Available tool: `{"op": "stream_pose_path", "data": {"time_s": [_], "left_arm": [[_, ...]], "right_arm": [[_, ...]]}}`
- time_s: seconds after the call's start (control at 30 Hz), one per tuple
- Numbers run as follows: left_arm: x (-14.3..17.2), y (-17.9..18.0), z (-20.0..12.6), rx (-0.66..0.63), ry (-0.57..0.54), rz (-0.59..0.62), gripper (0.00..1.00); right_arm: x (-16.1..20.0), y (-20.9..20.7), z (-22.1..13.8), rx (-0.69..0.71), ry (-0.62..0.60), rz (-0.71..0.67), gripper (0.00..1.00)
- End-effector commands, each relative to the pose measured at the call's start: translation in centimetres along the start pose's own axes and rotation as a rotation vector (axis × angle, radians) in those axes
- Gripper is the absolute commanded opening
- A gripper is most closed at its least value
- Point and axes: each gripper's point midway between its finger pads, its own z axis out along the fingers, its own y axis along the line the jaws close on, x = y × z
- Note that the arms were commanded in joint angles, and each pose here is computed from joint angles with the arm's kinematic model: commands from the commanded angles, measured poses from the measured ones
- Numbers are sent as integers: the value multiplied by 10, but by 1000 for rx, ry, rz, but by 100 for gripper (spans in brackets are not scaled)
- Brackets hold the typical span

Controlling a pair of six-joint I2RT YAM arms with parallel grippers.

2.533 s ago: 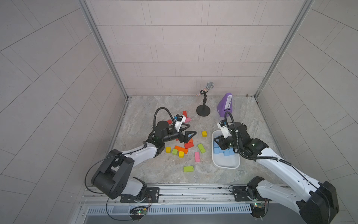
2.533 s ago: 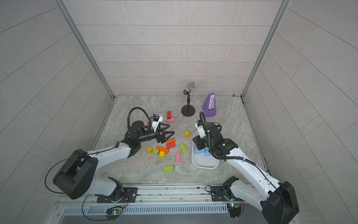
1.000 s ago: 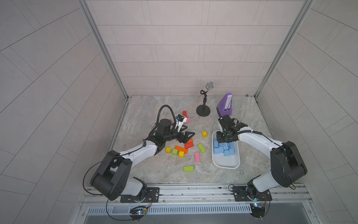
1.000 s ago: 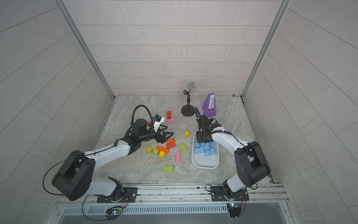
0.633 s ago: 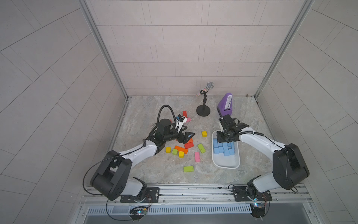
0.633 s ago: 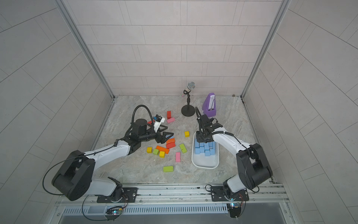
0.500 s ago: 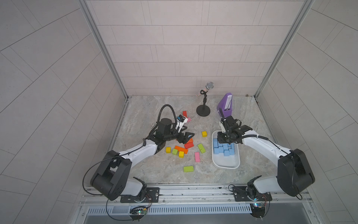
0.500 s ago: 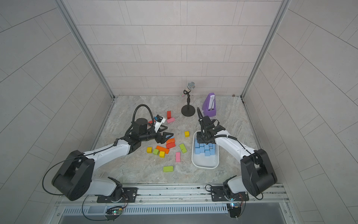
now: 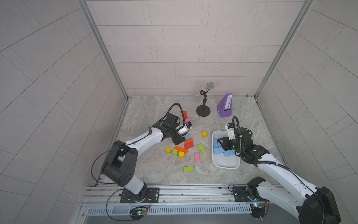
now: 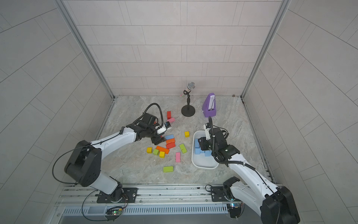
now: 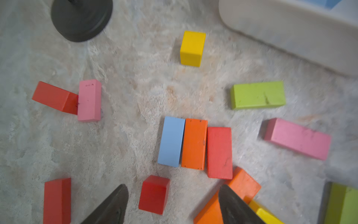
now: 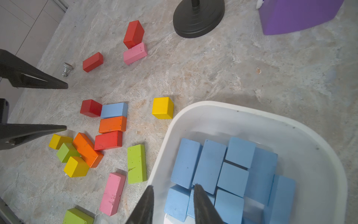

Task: Pick out the blue building blocks
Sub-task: Place the building block in the storage box, then pick up the building block from the center of the board.

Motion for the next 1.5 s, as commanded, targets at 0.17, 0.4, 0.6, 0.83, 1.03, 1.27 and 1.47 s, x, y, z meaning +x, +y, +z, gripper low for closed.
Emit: {"op": "stream_pose_path", "data": {"time_s": [0.17,0.4,0.6,0.83,1.03,1.27,1.47], "left_arm": [[35,15,26,26,327,211,77],[32,18,50,37,398,256,76],[33,17,63,58,431,289,73],[25,7,76,145,415,253,67],[26,2,86,199,443,245,57],[24,2,82,213,442,282,35],[15,3,72,192,404,268,25]], "right_arm": [[-7,6,-3,-40,-40,-26,36],[0,4,-1,-41,-27,-37,36],[2,1,-2,-33,-31,-50,36],[3,0,-2,-34,-31,-57,36],[9,-2,-4,-33,-17,-66,36],[9,-5,-7,-25,-35,-82,36],[4,-1,-12,-37,-68,-110,35]]}}
